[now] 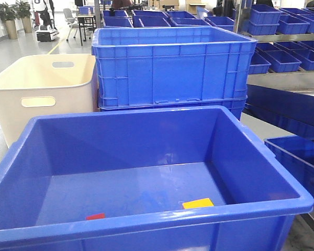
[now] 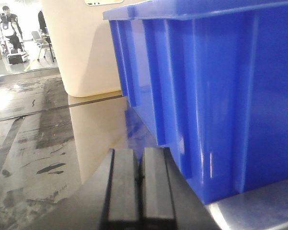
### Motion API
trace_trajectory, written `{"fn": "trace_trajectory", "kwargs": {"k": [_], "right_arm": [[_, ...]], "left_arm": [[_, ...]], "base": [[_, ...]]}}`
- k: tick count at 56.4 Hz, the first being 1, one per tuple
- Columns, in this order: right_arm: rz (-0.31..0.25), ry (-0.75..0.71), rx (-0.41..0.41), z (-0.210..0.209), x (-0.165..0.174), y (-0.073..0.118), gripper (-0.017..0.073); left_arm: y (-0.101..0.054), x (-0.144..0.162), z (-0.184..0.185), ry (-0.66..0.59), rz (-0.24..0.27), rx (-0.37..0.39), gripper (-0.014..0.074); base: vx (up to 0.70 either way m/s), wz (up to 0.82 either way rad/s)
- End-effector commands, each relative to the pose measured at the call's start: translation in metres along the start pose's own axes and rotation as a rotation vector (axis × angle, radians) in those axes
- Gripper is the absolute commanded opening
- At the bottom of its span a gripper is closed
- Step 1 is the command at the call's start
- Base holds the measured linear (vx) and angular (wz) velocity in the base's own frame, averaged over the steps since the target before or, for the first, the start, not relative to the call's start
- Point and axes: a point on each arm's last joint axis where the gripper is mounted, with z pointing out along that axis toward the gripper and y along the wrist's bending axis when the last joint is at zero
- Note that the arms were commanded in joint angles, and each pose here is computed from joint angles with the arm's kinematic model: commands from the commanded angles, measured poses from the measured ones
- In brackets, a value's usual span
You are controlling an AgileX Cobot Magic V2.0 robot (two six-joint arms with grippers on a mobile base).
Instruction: Pick red and yellow blocks into blue bin
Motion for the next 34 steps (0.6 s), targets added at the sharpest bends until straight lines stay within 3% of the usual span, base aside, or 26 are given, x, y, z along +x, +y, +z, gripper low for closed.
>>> {"fn": "trace_trajectory", "kwargs": {"k": [1,5,12,24,34], "right_arm": [[0.064,-0.151,-0.045,0.002,-0.011,0.004,-0.0011],[0.129,-0.199,-0.081,0.012,0.002,0.01,-0.0011],[0.177,-0.239,-0.094,0.03,0.042,0.016,-0.0011],[0.165,-0.362,-0.044,0.035,0.09,0.019,-0.0011],[0.151,-0.351,-0.009,0.034,0.093,0.017,-0.0011]], "left_arm": [[0.002,-0.014,-0.003,-0.113,-0.001,-0.018,-0.0001],[0.002,-0.014,-0.003,-0.113,-0.001,-0.018,-0.0001],[0.002,-0.014,-0.003,-0.114,-0.001,-0.018,-0.0001],[0.002,-0.014,-0.003,-0.113,-0.001,-0.018,-0.0001],[0.002,-0.014,-0.003,-0.112,-0.001,-0.018,-0.0001]], "base": [[0.0,0.0],[0.0,0.0],[0.0,0.0],[0.0,0.0],[0.0,0.0]]}}
